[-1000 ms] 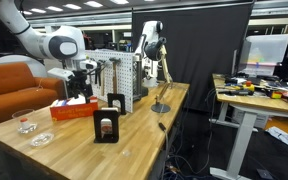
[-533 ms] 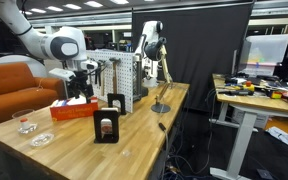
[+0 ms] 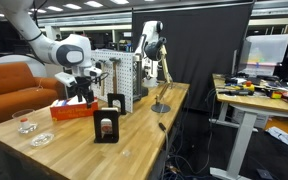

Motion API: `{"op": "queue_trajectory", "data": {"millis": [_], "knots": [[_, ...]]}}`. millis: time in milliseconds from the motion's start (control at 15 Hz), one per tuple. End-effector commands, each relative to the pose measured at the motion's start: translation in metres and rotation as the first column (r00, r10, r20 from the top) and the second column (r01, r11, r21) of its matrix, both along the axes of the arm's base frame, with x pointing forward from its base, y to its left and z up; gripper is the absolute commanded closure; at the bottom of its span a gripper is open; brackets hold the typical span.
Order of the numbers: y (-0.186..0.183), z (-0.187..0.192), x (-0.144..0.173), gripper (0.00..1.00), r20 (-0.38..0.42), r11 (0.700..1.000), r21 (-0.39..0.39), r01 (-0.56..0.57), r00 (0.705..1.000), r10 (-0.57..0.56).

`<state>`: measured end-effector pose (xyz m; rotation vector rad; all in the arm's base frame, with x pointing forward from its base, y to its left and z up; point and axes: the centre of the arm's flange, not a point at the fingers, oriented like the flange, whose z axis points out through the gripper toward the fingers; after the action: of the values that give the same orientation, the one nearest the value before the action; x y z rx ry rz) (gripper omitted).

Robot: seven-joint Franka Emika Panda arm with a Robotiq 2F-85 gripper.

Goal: Pick up the green and white book from the table and place it in the box

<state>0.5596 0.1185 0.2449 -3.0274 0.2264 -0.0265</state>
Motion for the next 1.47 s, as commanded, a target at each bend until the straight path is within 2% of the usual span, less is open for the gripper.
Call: {"op": "queue_trajectory", "data": {"millis": [0, 267, 667, 733, 800, 1133, 1400], "knots": [[-0.008, -0.022, 0.037, 0.0, -0.023, 0.989, 0.017, 0.149, 0.989, -0.149], [-0.036, -0.042, 0.073, 0.0, 0.009, 0.954, -0.017, 0.3, 0.954, -0.3], [-0.042, -0.058, 0.093, 0.0, 0.017, 0.93, -0.033, 0.365, 0.931, -0.365], [-0.041, -0.061, 0.094, 0.16, 0.019, 0.927, -0.034, 0.374, 0.927, -0.374], [-0.039, -0.062, 0.095, 0.28, 0.023, 0.924, -0.036, 0.381, 0.924, -0.381], [-0.038, -0.065, 0.097, 0.62, 0.034, 0.915, -0.054, 0.4, 0.916, -0.399], [-0.032, -0.055, 0.091, 0.89, 0.038, 0.922, -0.043, 0.384, 0.923, -0.383]]}}
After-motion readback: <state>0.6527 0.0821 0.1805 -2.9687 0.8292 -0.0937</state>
